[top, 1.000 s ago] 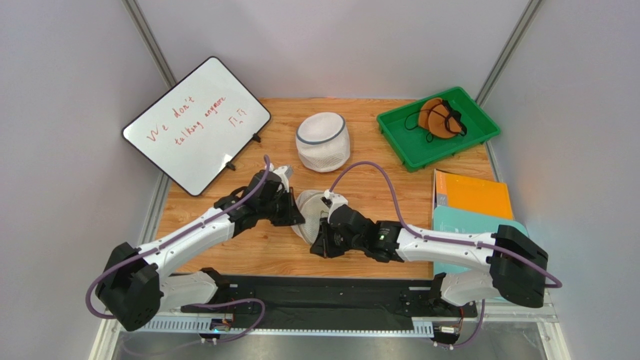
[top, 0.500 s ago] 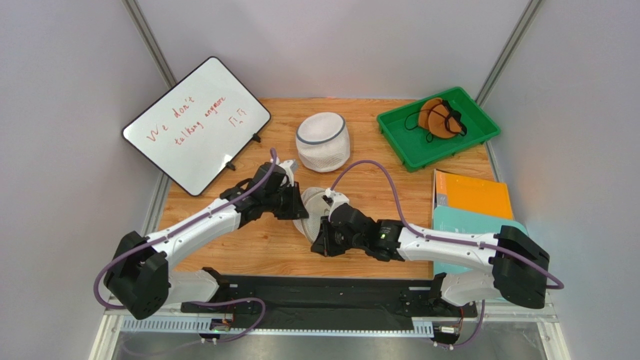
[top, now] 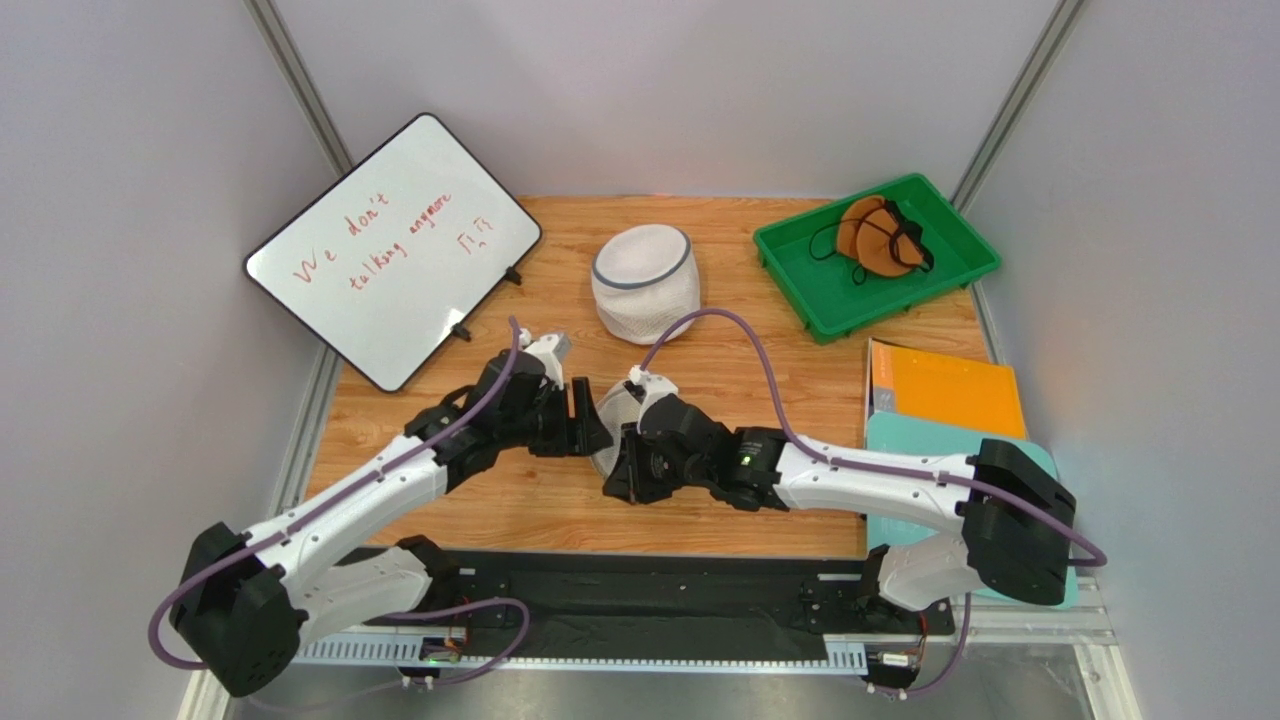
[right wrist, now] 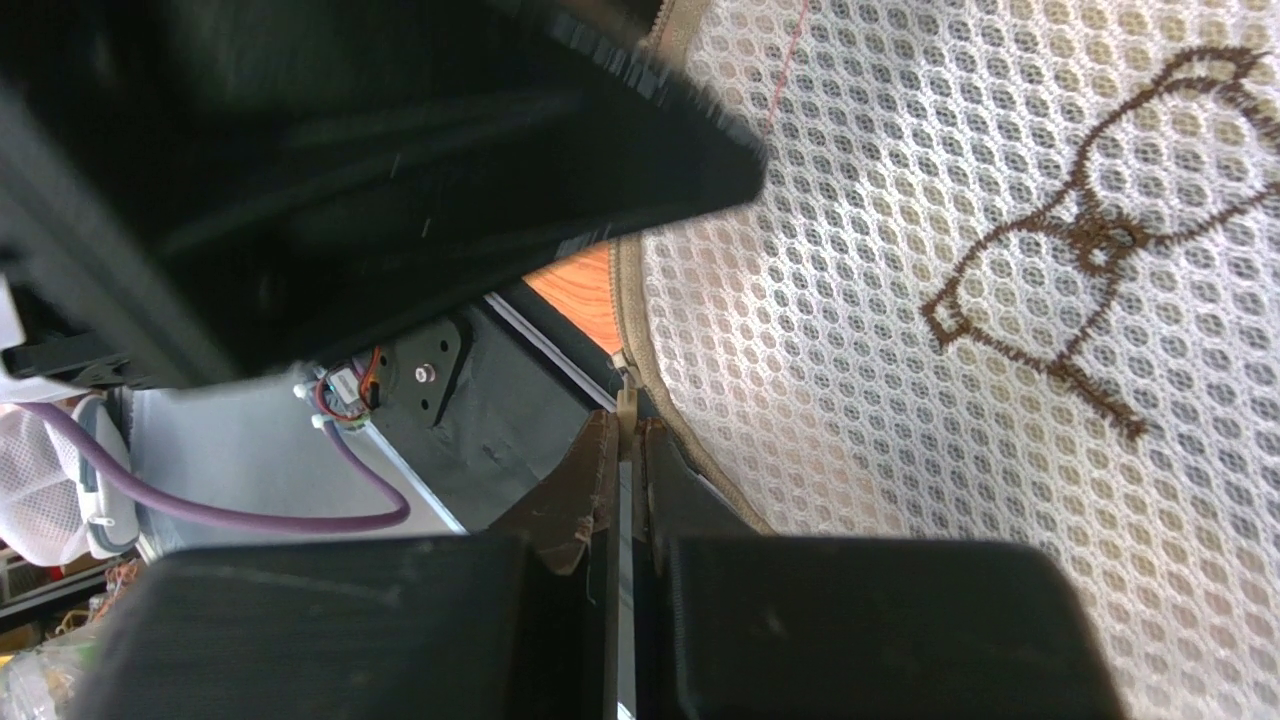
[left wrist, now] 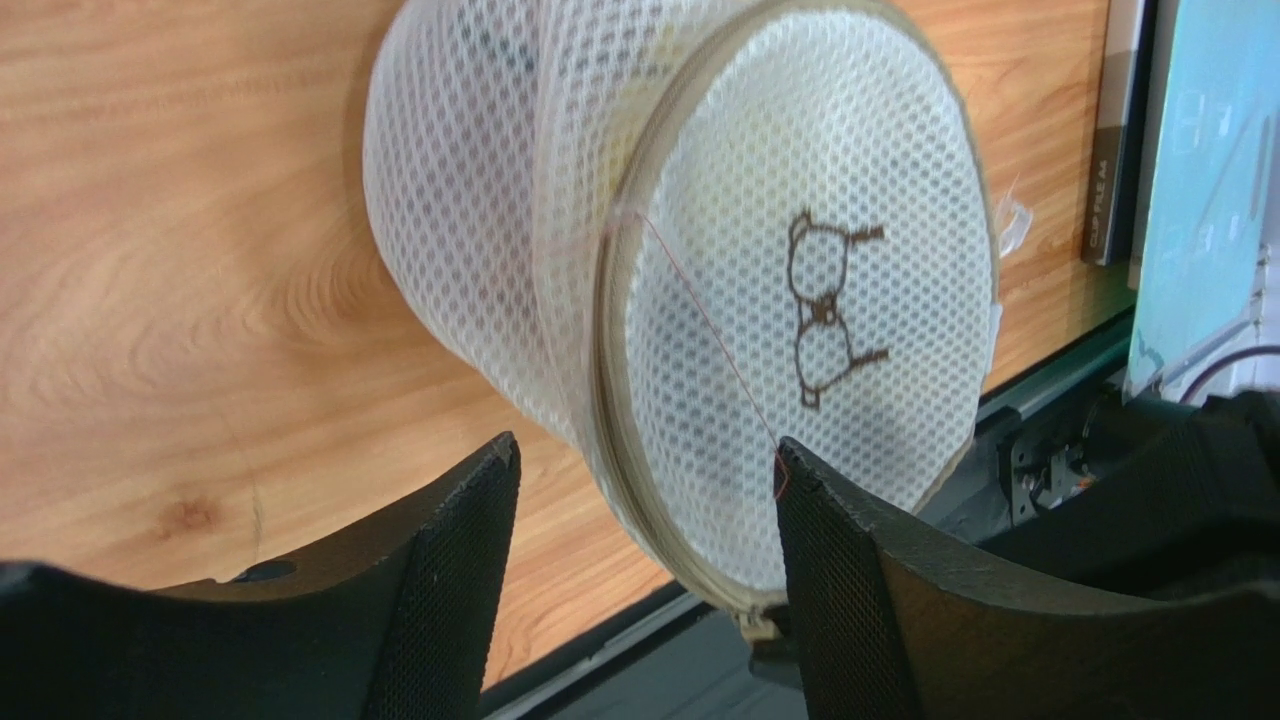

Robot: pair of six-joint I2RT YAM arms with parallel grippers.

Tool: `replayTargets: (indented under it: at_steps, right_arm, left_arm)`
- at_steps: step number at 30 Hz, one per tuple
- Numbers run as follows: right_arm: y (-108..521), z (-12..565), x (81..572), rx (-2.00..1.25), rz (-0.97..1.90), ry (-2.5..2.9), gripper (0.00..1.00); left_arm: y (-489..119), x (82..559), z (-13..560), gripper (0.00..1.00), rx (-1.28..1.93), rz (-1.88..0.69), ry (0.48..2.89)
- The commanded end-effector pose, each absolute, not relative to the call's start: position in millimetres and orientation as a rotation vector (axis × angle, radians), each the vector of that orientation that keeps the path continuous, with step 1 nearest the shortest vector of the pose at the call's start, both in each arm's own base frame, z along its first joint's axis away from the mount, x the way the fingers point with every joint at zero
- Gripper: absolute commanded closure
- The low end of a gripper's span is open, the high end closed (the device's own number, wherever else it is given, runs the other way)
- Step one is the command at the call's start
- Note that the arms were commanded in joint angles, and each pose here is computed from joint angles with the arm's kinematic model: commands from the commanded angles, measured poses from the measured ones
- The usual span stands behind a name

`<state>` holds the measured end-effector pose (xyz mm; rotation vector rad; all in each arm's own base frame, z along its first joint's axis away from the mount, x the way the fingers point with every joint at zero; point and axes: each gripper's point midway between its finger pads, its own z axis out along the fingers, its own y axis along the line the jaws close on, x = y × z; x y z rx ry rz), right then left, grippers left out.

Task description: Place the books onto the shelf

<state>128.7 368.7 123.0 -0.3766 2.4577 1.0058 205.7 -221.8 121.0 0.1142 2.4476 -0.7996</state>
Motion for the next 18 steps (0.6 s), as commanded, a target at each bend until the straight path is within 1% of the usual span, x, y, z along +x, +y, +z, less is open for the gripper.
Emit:
replayTargets:
  at_steps: [1,4,7,8,9,10,12,13,15,16,18]
  right_arm:
    - [388.1,140.8,133.1,-0.405,1.066,2.406,1.0]
    - [393.4,139.8,133.2,-0.415,1.077,2.408,1.0]
    - [395.7,138.3,133.3,-0.419,1.078,2.413,1.0]
    - [396.0,137.9,133.2,-0.422,1.079,2.413,1.0]
    - [395.5,137.7,132.6,-0.421,1.08,2.415,1.0]
    - [395.3,136.8,132.5,-0.42,1.078,2.419,1.0]
    - [394.3,137.5,132.4,-0.42,1.078,2.415,1.0]
    - [393.7,136.5,132.4,-0.419,1.074,2.417,1.0]
    - [393.0,137.4,132.1,-0.421,1.075,2.415,1.0]
    - [392.5,136.2,131.9,-0.421,1.071,2.419,1.0]
    - [391.4,135.4,131.7,-0.421,1.068,2.42,1.0]
  left_arm:
    - [-221.3,188.5,117.9,0.32,0.066,-0.821,2.444]
    - [-220.5,182.6,108.7,0.34,0.053,-0.811,2.46]
    - [-221.9,181.9,103.8,0.41,0.025,-0.834,2.451]
    - [-223.1,181.6,103.4,0.46,0.015,-0.846,2.446]
    - [-223.2,181.5,101.9,0.49,0.009,-0.85,2.444]
    - [-224.6,182.7,102.6,0.56,0.007,-0.858,2.438]
    - [-225.8,184.3,104.0,0.63,0.005,-0.859,2.435]
    - [-225.8,185.7,103.9,0.69,0.001,-0.856,2.433]
    - [-226.8,187.3,104.0,0.75,0.002,-0.852,2.434]
    - [-228.2,187.9,104.4,0.81,0.005,-0.857,2.432]
    - [-228.8,189.6,103.8,0.88,0.002,-0.851,2.435]
